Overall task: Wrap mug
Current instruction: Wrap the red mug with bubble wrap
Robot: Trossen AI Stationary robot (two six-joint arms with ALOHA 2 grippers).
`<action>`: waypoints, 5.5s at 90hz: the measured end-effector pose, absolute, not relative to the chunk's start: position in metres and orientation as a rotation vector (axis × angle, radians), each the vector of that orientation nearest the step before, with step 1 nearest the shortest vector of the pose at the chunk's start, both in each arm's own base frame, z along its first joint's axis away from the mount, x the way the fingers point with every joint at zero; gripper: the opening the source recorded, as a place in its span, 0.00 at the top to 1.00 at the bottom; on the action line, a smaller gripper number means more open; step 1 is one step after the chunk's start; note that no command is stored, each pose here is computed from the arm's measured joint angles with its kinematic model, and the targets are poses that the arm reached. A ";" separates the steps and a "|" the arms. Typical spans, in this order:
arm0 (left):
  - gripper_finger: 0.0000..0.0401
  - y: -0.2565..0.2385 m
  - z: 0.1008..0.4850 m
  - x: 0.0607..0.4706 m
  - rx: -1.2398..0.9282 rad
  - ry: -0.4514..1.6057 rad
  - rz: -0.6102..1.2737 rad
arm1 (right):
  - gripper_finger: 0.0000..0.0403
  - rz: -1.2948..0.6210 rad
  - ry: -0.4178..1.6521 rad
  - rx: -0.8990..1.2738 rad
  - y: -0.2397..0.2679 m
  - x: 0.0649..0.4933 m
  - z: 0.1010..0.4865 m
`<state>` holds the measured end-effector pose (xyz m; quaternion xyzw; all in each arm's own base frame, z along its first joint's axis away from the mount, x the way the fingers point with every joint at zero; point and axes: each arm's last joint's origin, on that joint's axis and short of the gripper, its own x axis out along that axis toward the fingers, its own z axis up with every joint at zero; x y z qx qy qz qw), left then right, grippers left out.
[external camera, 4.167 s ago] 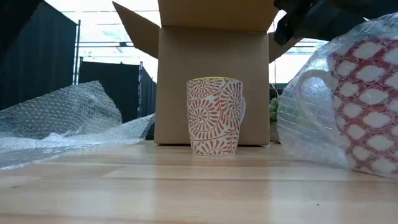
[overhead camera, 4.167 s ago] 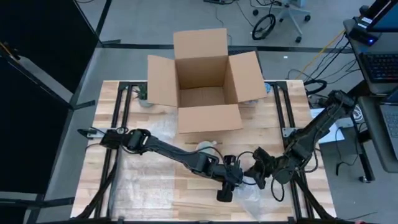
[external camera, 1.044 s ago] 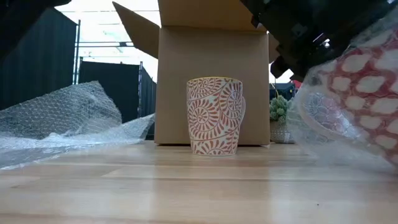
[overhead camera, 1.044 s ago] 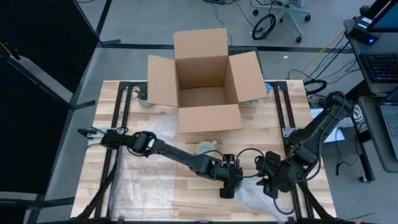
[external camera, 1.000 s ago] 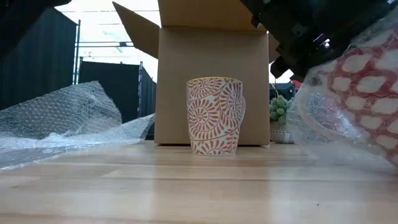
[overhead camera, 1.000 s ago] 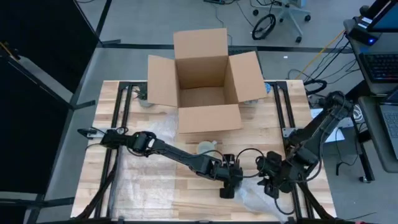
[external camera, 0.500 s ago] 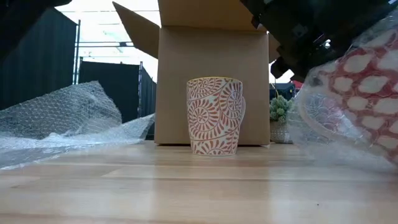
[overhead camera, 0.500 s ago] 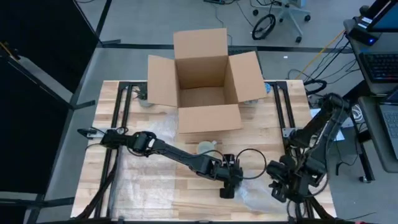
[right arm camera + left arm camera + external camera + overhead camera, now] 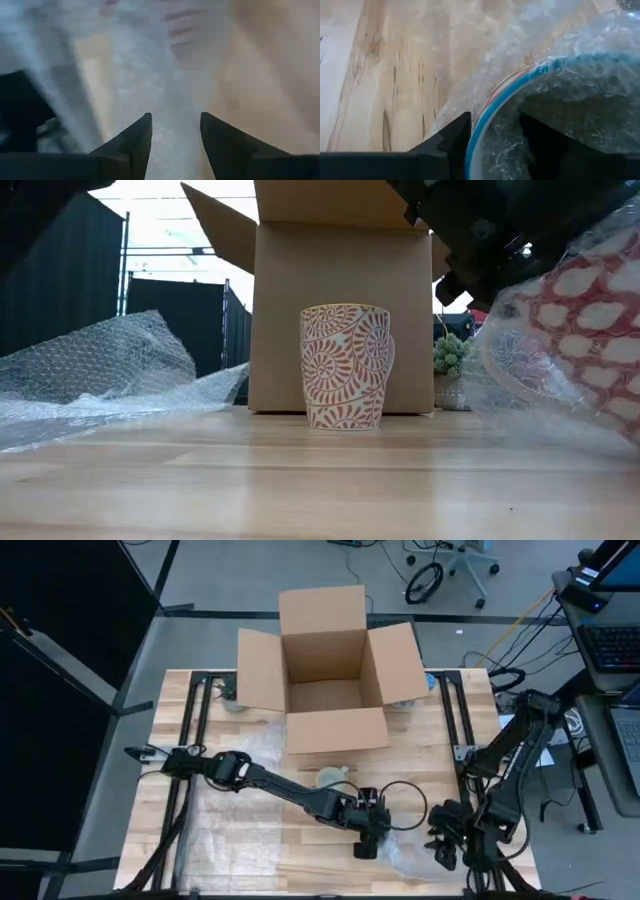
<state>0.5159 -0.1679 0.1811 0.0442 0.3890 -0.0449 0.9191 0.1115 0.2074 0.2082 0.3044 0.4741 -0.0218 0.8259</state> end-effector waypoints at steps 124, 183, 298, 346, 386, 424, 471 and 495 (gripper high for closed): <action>0.64 -0.179 0.213 0.526 0.078 0.648 -0.179 | 1.00 -0.141 0.909 0.381 0.194 0.134 0.247; 0.64 -0.176 0.214 0.528 0.077 0.633 -0.192 | 0.49 -0.554 1.106 0.523 0.135 0.145 0.250; 0.64 -0.177 0.212 0.526 0.077 0.654 -0.194 | 0.98 -0.677 1.166 0.731 0.092 0.136 0.128; 0.64 -0.177 0.211 0.526 0.080 0.656 -0.193 | 1.00 -0.677 1.210 0.520 0.102 0.152 0.198; 0.64 -0.181 0.240 0.506 0.070 0.715 -0.160 | 1.00 -0.579 1.185 0.486 0.110 0.160 0.222; 0.64 -0.241 0.230 0.469 0.127 0.785 -0.023 | 1.00 -0.589 1.160 0.458 0.109 0.160 0.222; 0.64 -0.260 0.217 0.443 0.175 0.880 0.044 | 1.00 -0.575 1.141 0.467 0.116 0.156 0.223; 0.64 -0.264 0.202 0.435 0.173 0.897 0.100 | 1.00 -0.570 1.137 0.479 0.120 0.153 0.223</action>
